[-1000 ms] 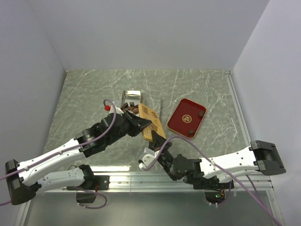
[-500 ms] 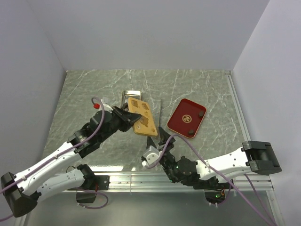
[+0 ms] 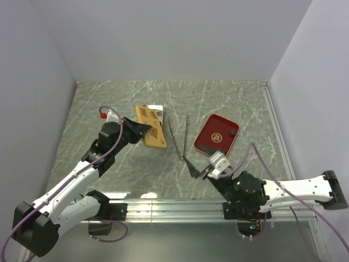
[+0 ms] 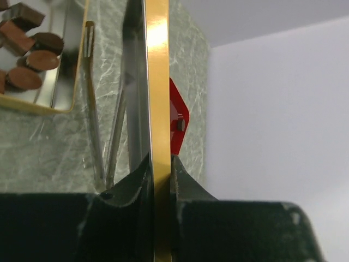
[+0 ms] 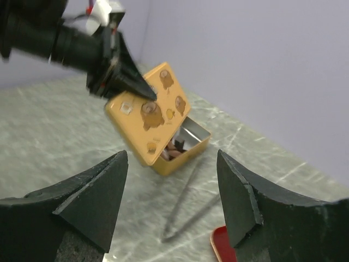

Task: Pack the chocolate

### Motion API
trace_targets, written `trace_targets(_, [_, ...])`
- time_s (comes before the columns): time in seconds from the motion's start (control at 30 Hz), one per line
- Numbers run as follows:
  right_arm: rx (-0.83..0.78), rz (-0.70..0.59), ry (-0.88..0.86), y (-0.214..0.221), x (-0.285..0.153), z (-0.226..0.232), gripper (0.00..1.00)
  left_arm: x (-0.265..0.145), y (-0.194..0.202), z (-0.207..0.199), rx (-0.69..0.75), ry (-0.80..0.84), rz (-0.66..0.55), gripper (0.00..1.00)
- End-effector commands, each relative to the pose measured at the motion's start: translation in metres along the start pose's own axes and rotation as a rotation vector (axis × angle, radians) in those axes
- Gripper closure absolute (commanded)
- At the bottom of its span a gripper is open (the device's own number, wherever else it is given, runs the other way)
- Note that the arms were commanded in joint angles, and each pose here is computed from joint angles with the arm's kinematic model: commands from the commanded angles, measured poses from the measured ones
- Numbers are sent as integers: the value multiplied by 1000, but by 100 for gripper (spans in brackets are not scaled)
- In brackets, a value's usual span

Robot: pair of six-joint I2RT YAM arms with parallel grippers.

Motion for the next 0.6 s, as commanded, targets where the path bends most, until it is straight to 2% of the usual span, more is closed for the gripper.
trace_targets(0.0, [231,-30,-86,-15,4,-7,27,-4,-6,-28,172,239,1,99])
trace_targets(0.17, [382,40,-14,-10,31,-37,27,-7,-2,-28,328,344,41,99])
trace_targets(0.27, [441,85,-22,2,49,-42,30,-11,-3,-31,407,396,23,99])
trace_targets(0.33, [486,116,-29,8,64,-43,35,-12,-6,-31,471,408,1,99])
trace_targets(0.53, [629,133,-172,33,99,-60,40,-10,-8,-30,566,469,16,99])
trace_targets(0.57, [638,103,-205,32,103,-61,40,-9,-9,-32,575,491,16,99])
Point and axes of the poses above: each gripper's point midway between its finger pads, its own x axis out along the fingers, its own z axis along the line the jaws close on, y = z × x, the point moved 6 cm from there along -x, back along the fingers, and after that the axes turned 2 degrees about -x, right-handed, at the moved point
